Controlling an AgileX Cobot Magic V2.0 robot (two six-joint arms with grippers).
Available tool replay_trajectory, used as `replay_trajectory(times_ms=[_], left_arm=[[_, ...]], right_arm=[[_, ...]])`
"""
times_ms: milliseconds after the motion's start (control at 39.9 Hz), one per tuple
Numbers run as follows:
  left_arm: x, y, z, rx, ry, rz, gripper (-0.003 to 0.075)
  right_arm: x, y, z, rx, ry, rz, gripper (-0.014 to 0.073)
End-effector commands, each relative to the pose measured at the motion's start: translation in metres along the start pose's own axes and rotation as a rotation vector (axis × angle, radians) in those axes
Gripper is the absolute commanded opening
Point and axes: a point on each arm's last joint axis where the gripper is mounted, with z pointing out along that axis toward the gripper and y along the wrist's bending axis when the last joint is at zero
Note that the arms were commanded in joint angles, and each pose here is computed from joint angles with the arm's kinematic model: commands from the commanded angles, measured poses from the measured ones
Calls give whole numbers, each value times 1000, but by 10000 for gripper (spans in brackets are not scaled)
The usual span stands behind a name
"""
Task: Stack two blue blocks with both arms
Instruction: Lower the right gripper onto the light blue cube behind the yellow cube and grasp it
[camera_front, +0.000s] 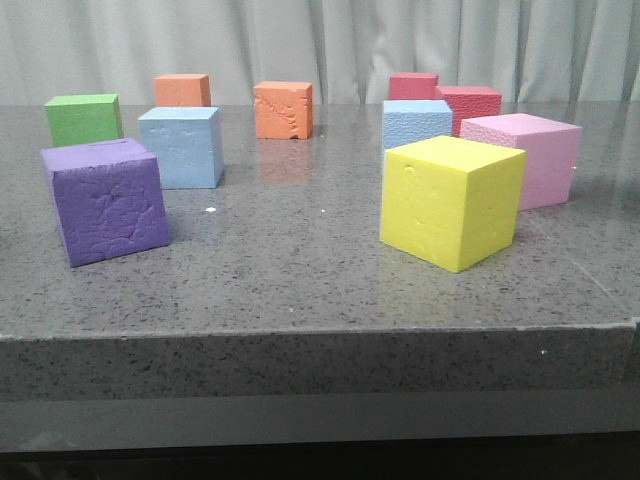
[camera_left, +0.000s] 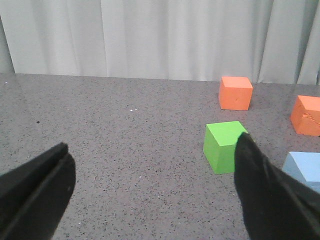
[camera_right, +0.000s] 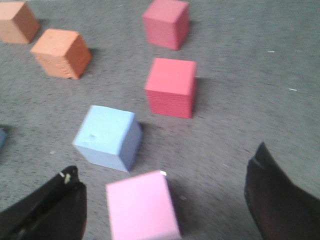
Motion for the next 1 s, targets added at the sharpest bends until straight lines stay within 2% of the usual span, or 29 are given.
replay_trajectory(times_ms=[0,225,351,501,626,977], left_arm=[[-19,-1,-3,7,-115,-7,617],[-19,-1,-3,7,-115,-7,617],[-19,-1,-3,7,-115,-7,617],[-19,-1,-3,7,-115,-7,617],[-19,-1,-3,7,-115,-7,617],[-19,-1,-3,7,-115,-5,617]], right_arm=[[-23,18,10,-56,-61,-5,646],[-31,50,69,-101,106,-4,647],[-34,60,93,-69,158,-6,647],[-33,65,115,-17,209,107,647],[-28,67,131,11,253,145,647],[-9,65,165,33,317,141,647]])
